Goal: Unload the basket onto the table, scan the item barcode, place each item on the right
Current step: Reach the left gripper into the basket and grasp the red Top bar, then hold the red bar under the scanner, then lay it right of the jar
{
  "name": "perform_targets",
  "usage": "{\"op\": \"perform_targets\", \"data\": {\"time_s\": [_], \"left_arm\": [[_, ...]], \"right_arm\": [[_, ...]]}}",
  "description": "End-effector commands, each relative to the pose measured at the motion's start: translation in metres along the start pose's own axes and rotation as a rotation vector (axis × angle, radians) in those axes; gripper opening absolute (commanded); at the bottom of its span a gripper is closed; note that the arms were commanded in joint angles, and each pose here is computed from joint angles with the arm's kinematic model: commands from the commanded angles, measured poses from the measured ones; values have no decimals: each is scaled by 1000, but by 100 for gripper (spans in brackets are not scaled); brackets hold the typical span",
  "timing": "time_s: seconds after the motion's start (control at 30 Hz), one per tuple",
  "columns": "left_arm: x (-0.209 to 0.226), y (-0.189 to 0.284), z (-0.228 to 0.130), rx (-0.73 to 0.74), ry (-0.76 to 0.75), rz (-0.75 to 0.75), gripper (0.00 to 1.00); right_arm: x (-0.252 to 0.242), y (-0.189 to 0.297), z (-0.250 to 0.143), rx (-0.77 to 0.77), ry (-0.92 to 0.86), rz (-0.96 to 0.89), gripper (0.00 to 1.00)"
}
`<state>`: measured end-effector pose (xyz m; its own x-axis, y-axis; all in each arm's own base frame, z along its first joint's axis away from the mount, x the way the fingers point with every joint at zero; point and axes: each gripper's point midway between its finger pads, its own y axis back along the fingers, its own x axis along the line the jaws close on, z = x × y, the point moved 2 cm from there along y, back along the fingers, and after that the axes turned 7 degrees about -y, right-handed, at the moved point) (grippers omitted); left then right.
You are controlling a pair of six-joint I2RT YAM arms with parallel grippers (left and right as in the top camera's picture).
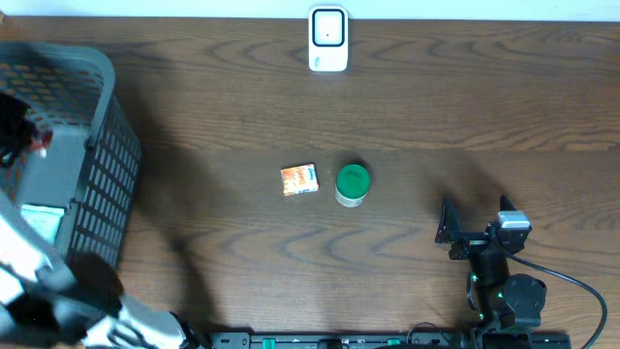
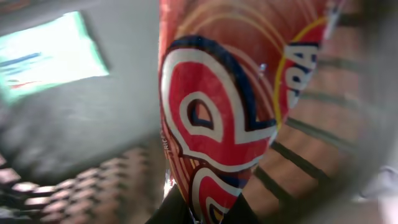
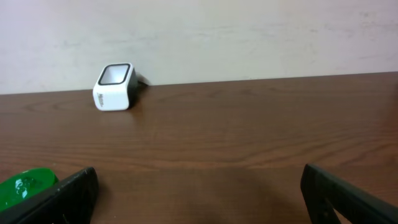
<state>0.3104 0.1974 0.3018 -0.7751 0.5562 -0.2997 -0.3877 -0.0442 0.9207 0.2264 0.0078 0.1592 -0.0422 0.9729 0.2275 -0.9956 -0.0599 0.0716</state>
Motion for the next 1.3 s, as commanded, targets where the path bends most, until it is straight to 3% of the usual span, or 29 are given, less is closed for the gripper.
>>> {"op": "perform_targets", "data": {"time_s": [0.0,0.17,0.2,0.37,0.53,0.73,0.83,1.0,1.27], "left_arm": [[-65,61,-48,-30,-125,-286,7],[-134,94,-134,-36,-648,-434,7],[-154,97,-163,-13,-808,-482,7],[-205,88,-269,88,-1354,-641,7],[-233,60,-372,292,-1589,-782,7],[-255,4,-454,638,-1592,-930,7],[-260,-15,-485,913,-1469,-1062,8],[-265,-48,-513,1207,-1263,-1179,7],[-255,-118,-535,1370,-1113,-1090,7]], "right_arm": [[1,0,-1,1,-12,3,99],[1,0,-1,1,-12,3,99],[1,0,-1,1,-12,3,99],[1,0,-1,1,-12,3,99],[1,0,-1,1,-12,3,99],[1,0,-1,1,-12,3,99],[1,0,-1,1,-12,3,99],[1,0,-1,1,-12,3,99],[1,0,-1,1,-12,3,99]]}}
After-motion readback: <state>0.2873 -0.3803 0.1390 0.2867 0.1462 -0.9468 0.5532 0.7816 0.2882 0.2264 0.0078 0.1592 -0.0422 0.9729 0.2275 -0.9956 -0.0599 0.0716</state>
